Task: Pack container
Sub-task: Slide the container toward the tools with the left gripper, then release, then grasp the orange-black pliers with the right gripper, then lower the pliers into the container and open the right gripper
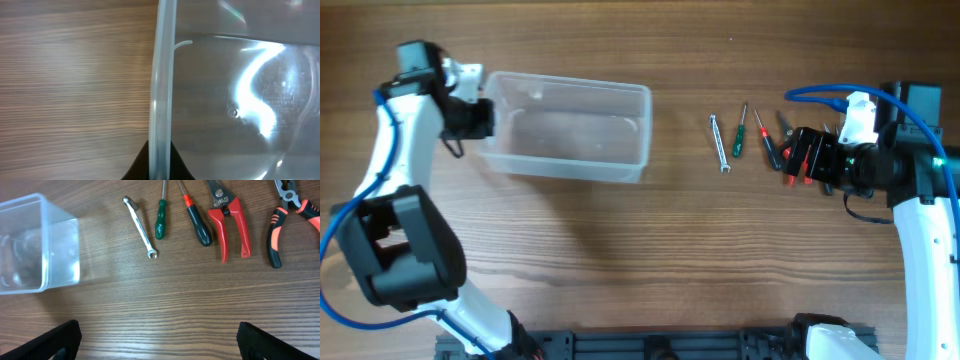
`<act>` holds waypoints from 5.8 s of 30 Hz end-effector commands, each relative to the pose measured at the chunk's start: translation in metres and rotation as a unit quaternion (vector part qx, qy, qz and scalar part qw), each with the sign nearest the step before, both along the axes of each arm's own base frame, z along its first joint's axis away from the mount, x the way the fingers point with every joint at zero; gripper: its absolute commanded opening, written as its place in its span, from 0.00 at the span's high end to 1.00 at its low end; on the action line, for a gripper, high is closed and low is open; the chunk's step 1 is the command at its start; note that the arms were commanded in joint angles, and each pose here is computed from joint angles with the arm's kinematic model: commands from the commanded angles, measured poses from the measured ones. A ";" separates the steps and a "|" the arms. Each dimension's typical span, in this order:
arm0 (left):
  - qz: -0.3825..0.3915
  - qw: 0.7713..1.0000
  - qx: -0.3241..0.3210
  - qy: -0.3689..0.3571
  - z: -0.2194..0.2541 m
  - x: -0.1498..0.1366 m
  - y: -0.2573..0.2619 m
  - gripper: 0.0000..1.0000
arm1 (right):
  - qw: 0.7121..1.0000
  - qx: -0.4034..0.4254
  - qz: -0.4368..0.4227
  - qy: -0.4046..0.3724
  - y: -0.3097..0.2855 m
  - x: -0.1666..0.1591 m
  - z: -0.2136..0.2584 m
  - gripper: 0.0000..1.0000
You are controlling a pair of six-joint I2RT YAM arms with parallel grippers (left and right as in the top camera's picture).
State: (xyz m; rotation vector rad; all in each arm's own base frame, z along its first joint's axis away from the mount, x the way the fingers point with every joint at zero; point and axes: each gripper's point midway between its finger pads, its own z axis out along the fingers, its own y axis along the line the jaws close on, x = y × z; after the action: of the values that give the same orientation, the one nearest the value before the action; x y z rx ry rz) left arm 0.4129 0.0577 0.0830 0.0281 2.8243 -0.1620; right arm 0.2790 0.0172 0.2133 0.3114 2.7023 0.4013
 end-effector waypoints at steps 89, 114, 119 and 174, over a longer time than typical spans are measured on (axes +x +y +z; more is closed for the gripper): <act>0.043 0.995 0.068 -0.063 0.042 0.015 -0.098 0.01 | 0.998 -0.059 -0.030 -0.005 -0.023 0.004 0.003 0.00; 0.367 0.912 0.141 -0.113 0.167 -0.097 0.134 0.00 | 0.964 -0.166 -0.127 0.165 -0.141 0.041 -0.123 0.03; 0.367 0.912 0.141 -0.113 0.167 -0.097 0.134 0.00 | 0.961 -0.099 -0.101 0.239 -0.122 0.043 -0.192 0.32; 0.367 0.912 0.141 -0.113 0.167 -0.097 0.134 0.00 | 0.650 -0.249 0.666 -0.268 0.298 0.117 -0.144 0.96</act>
State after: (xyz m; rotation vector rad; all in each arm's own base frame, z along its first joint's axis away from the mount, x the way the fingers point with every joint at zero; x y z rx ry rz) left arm 0.3150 0.1903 0.2508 -0.8592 2.4110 0.4022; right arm 0.3878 0.3144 0.0816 -1.6591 1.8523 0.0761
